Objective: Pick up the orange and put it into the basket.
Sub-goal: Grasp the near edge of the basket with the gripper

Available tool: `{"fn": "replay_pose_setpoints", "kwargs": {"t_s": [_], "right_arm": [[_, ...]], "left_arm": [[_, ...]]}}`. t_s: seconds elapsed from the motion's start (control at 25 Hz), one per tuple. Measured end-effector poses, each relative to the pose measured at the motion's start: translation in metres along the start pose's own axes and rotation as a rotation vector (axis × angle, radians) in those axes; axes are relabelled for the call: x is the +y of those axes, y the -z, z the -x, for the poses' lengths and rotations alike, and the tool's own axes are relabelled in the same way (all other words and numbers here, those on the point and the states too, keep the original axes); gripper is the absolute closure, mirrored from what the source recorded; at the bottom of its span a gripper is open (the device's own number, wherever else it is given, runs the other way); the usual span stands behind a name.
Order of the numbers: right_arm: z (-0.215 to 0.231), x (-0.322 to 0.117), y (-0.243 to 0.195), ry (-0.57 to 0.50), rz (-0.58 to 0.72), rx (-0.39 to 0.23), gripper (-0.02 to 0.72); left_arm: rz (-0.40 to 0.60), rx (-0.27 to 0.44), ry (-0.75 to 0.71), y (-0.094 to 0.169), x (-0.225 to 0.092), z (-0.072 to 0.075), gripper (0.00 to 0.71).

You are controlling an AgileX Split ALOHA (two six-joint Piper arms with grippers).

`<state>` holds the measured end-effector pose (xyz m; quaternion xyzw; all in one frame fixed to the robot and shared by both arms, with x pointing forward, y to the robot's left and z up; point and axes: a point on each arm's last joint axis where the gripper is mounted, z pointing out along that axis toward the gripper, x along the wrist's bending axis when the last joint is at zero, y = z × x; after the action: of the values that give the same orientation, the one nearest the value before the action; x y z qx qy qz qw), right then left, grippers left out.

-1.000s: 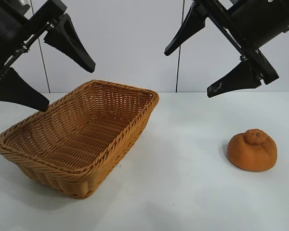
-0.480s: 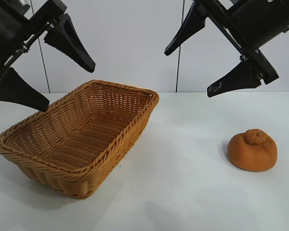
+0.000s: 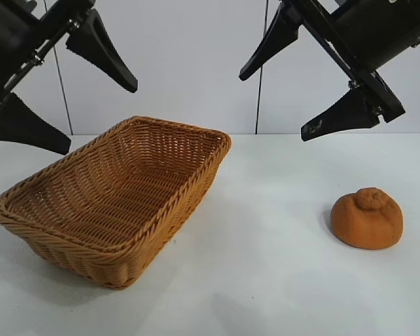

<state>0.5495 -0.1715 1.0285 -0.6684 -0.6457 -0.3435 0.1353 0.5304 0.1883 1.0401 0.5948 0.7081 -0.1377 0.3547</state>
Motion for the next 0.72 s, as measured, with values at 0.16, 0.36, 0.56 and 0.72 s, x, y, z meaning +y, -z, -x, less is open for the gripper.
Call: {"fn": "replay_pose_setpoints", "kwargs": {"t_s": [0.16,0.36,0.56,0.72], "right_arm": [[0.000,0.000,0.000,0.002,0.003,-0.001,0.039],[0.000,0.001,0.000,0.004,0.007,-0.002,0.039],[0.000,0.001,0.000,0.006,0.007,-0.002,0.039],[0.000,0.001,0.000,0.006,0.007,-0.002,0.039]], "left_arm": [[0.008,0.064,0.094,0.019,-0.009,0.005,0.017],[0.002,0.224,0.204,0.022,-0.025,0.007,0.017],[0.075,0.360,0.295,0.016,-0.034,0.011,0.017],[0.152,0.442,0.406,0.009,-0.029,0.003,0.017]]}}
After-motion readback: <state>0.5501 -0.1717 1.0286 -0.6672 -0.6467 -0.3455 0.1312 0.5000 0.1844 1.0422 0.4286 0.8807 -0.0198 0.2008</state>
